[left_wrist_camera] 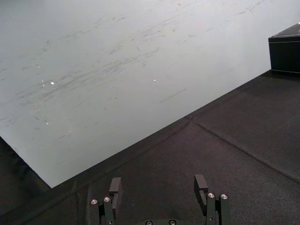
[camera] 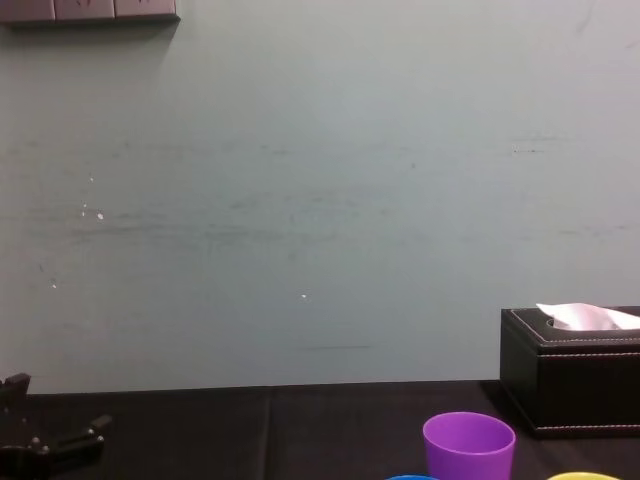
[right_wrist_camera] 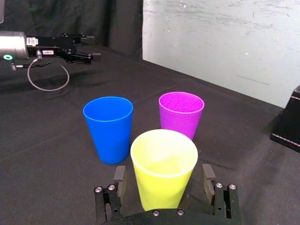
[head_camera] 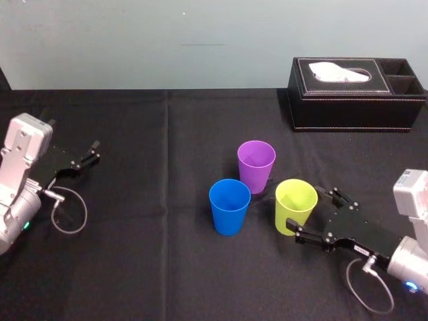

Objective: Stack the three plastic cups sequentially using one hand.

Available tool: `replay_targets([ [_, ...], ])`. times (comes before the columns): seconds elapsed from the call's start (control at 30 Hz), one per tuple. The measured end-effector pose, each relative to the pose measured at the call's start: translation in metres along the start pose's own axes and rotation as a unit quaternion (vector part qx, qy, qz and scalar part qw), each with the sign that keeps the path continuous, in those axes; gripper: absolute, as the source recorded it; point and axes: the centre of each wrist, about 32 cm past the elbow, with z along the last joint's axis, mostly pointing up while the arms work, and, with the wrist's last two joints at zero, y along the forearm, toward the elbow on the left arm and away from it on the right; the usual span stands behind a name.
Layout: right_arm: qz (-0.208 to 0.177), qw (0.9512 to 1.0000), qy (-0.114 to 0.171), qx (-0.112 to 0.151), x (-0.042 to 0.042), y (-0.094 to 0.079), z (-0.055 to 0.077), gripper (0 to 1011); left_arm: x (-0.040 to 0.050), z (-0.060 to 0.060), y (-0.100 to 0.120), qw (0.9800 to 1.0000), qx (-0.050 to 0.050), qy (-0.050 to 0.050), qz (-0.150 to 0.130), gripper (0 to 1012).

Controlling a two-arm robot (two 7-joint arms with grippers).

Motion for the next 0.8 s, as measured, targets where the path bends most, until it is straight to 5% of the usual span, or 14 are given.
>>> replay_targets([
  [0.47, 0.002, 1.0000, 0.005, -0.004, 0.0043, 0.022, -0.002, 1003, 0.0000, 0.000, 0.000, 1.0000, 0.000, 0.000, 0.000, 1011],
  [0.8, 0.001, 1.0000, 0.005, -0.004, 0.0042, 0.020, -0.001, 1003, 0.0000, 0.000, 0.000, 1.0000, 0.000, 0.000, 0.000, 1011],
])
